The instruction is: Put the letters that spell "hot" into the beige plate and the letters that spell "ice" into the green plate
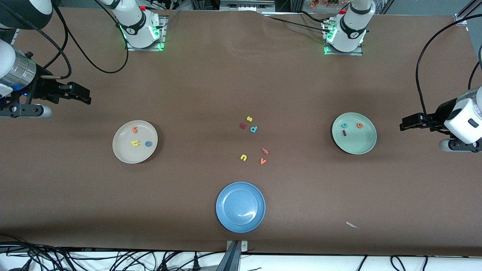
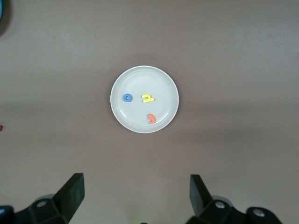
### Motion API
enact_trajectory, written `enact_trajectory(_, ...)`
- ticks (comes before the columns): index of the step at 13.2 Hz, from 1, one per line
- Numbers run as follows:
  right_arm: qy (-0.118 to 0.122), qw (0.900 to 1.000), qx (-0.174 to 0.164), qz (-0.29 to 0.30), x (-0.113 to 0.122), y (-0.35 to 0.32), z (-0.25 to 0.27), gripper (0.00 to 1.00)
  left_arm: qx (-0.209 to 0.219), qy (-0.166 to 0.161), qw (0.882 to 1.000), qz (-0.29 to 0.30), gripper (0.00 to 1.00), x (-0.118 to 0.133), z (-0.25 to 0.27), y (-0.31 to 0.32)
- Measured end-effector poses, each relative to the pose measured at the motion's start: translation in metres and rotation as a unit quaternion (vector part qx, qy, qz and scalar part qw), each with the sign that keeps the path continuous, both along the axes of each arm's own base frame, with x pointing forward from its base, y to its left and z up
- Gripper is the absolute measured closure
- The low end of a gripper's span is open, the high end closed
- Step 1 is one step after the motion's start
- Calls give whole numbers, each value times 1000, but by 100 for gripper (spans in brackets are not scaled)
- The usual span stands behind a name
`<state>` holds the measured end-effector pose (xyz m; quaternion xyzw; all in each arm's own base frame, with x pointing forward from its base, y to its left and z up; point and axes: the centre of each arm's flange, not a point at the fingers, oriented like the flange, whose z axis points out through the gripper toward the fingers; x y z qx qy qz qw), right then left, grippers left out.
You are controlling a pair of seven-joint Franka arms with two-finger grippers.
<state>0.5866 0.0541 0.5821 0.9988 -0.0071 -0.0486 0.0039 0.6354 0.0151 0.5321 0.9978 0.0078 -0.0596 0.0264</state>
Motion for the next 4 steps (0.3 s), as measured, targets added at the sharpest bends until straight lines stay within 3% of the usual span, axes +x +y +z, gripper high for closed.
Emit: enact_trajectory(4,0,1000,0,-2,0,-3,0,0,0,0,1000,0,0,0,0,0)
